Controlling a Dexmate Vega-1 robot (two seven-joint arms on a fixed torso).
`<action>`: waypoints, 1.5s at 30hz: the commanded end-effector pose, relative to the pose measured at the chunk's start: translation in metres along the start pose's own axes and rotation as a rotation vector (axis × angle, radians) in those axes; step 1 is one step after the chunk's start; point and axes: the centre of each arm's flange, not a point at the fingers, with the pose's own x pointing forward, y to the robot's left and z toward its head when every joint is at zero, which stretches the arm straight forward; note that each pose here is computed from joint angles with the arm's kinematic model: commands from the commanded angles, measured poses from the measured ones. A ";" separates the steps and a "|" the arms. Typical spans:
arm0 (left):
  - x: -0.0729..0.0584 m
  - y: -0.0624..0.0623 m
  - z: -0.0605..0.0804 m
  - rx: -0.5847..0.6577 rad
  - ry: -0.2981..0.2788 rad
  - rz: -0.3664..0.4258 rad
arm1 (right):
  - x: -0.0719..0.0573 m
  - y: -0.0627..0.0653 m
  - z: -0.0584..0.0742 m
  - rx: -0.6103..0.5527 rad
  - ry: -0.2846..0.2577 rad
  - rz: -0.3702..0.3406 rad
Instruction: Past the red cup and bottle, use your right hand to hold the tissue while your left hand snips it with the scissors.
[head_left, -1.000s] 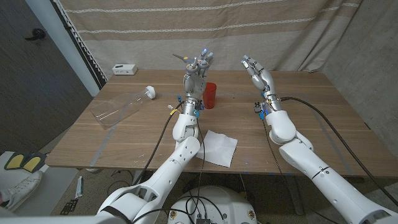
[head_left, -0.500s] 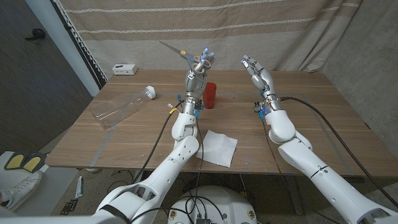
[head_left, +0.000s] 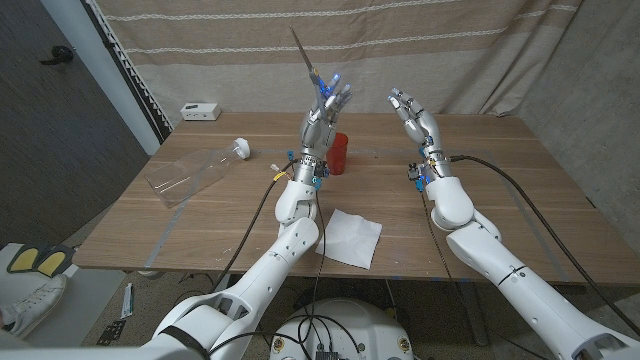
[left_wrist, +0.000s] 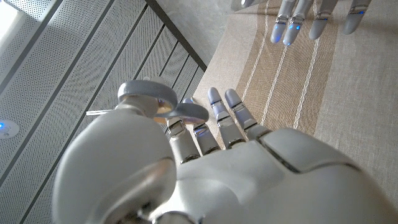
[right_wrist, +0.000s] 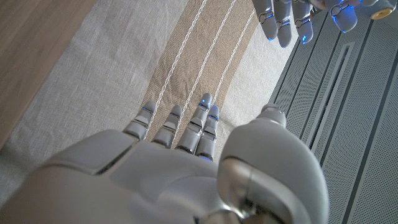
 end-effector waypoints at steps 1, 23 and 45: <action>-0.002 -0.002 0.000 0.061 -0.007 0.014 | -0.002 -0.003 0.001 -0.010 -0.011 -0.018; -0.010 0.001 0.004 0.051 0.043 0.080 | -0.004 -0.007 0.001 -0.007 -0.018 -0.031; -0.026 0.007 0.026 0.121 0.070 0.166 | -0.003 -0.006 0.003 -0.007 -0.024 -0.030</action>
